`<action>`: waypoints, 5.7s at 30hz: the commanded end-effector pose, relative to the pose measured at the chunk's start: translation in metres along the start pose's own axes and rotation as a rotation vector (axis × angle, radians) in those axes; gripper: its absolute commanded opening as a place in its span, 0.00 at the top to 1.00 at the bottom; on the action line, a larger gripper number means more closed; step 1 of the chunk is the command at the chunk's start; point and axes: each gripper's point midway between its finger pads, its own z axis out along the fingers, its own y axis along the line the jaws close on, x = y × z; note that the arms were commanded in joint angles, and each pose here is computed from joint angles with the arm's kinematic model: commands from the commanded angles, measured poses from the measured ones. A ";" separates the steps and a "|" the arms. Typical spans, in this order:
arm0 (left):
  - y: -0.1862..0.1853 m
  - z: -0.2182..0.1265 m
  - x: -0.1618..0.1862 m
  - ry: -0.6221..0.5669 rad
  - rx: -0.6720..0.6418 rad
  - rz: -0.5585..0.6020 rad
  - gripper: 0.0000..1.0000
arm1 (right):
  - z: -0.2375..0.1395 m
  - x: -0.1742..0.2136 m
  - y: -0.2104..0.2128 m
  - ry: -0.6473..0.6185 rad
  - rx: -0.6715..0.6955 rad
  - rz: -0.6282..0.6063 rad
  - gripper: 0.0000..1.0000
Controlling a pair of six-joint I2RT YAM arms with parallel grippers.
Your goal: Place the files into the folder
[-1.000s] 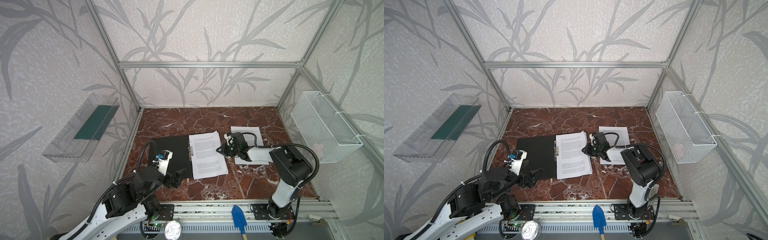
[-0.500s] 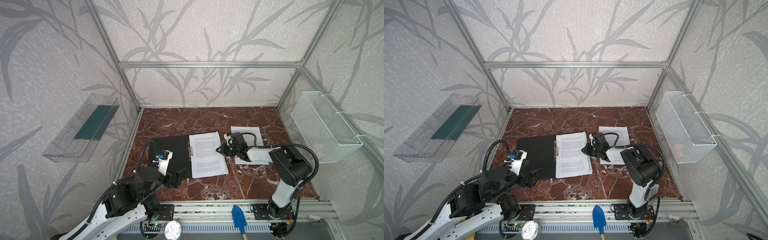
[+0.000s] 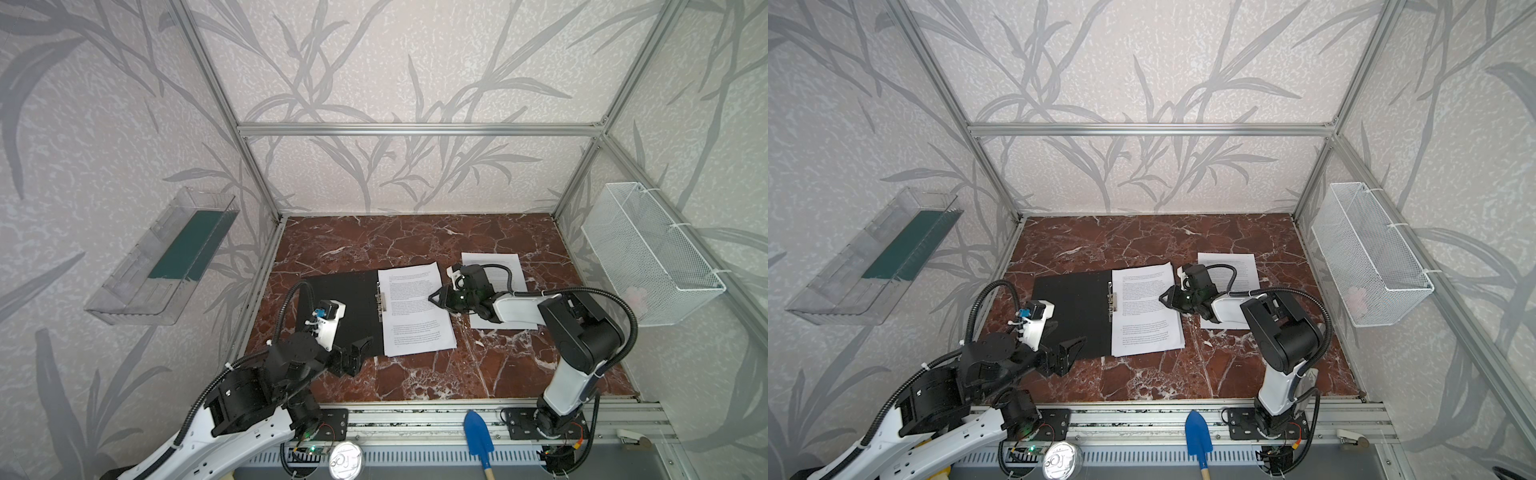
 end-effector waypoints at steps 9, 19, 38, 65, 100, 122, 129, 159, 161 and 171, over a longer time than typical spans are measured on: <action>0.003 -0.004 -0.001 -0.004 -0.010 -0.055 0.01 | -0.116 -0.053 -0.042 -0.218 0.235 -0.016 0.01; -0.047 0.049 -0.023 -0.019 0.180 -0.194 0.01 | -0.174 -0.022 -0.134 -0.325 0.417 0.192 0.01; -0.154 0.226 -0.019 0.336 0.339 -0.216 0.01 | -0.130 0.022 -0.130 -0.189 0.346 0.298 0.01; -0.188 0.357 0.051 0.679 0.368 -0.084 0.01 | -0.174 -0.177 -0.200 -0.456 0.347 0.245 0.01; -0.131 0.390 0.157 0.946 0.238 -0.084 0.01 | -0.131 -0.151 -0.202 -0.078 0.231 0.347 0.01; -0.125 0.396 0.169 0.971 0.218 -0.088 0.01 | -0.187 -0.141 -0.140 -0.327 0.106 0.299 0.26; -0.127 0.396 0.169 0.972 0.233 -0.100 0.01 | -0.186 -0.131 -0.152 -0.291 0.173 0.311 0.62; -0.213 0.210 -0.072 0.283 0.531 -0.142 0.01 | -0.243 -0.106 -0.066 -0.445 0.125 0.144 1.00; -0.188 0.188 -0.069 0.231 0.449 -0.146 0.01 | -0.248 -0.103 -0.040 -0.457 0.125 0.071 1.00; -0.059 0.060 -0.061 -0.023 0.076 -0.088 0.01 | -0.221 -0.073 0.095 -0.410 0.054 -0.307 1.00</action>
